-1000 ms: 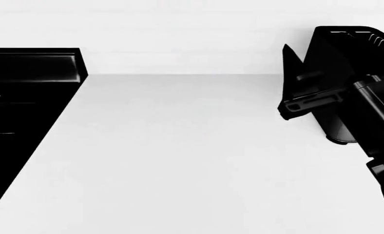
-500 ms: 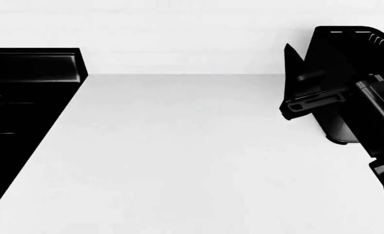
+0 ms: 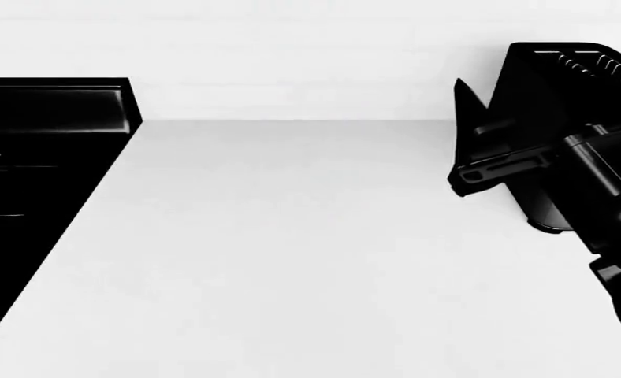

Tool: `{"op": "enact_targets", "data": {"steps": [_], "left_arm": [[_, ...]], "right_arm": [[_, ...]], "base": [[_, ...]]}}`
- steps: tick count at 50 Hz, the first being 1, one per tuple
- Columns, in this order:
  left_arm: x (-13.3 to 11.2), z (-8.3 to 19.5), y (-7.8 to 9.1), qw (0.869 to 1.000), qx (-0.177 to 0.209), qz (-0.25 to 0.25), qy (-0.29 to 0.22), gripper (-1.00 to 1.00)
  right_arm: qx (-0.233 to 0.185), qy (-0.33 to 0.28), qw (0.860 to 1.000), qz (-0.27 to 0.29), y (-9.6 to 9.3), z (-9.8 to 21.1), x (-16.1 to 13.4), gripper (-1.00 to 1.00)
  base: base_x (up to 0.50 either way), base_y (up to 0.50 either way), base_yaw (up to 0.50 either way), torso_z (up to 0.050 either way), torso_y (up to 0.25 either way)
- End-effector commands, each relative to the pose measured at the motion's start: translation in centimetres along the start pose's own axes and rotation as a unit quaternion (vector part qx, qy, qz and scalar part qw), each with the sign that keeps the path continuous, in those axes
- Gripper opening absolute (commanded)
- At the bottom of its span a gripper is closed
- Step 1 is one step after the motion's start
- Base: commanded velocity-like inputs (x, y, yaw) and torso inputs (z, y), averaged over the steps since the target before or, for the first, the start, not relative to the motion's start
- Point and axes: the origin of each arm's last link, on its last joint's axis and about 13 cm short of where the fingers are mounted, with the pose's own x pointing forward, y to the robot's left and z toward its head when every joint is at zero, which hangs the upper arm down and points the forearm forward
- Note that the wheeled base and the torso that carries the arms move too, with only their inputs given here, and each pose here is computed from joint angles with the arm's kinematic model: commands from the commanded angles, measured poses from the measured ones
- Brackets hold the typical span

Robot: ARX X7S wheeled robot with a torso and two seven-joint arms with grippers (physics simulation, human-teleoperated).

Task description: Pick the eggplant, corn from the counter and place them in the cabinet. Then close the cabinet.

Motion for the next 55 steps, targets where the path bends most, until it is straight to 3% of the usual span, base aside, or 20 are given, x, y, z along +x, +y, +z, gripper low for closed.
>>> {"op": "enact_targets", "data": {"steps": [1,8,18,19,39,43,50,55], "left_arm": [[0.4,-0.2,-0.1,1.0,0.009,0.0,0.014,-1.0],[1.7,-2.3,0.2,0.997,0.0,-0.018,0.08,-1.0],[2.4,-3.9,0.3,0.992,0.001,0.019,0.126,-1.0],[2.4,-4.0,0.3,0.992,0.0,0.02,0.129,1.0],[2.3,-3.3,0.5,0.995,0.007,0.017,0.103,1.0],[2.3,-3.0,0.5,0.996,0.007,0.0,0.084,1.0],[1.6,-2.0,0.4,0.996,-0.029,-0.073,0.033,1.0],[0.9,-1.0,0.5,0.997,-0.024,-0.079,0.007,1.0]], "right_arm": [[-0.001,0.005,1.0,0.0,0.0,-0.1,0.1,1.0],[0.003,0.001,1.0,0.002,0.1,-0.3,0.4,1.0],[0.004,-0.002,1.0,0.001,0.0,-0.3,0.1,1.0],[0.004,-0.002,1.0,0.001,0.0,-0.3,0.1,1.0],[0.005,-0.003,1.0,0.001,0.0,-0.3,0.1,1.0],[0.006,-0.003,1.0,0.001,0.0,-0.4,0.1,1.0],[0.006,-0.003,1.0,0.001,0.1,-0.3,0.1,1.0],[0.006,-0.004,1.0,0.001,0.1,-0.3,0.1,1.0]], "base": [[0.0,0.0,0.0,0.0,0.0],[0.0,0.0,0.0,0.0,0.0],[0.0,0.0,0.0,0.0,-0.005],[0.0,0.0,0.0,0.0,-0.01],[0.0,0.0,0.0,0.0,-0.01],[0.0,0.0,0.0,0.0,-0.011],[0.0,0.0,0.0,0.0,-0.008],[0.0,0.0,0.0,0.0,0.0]]}}
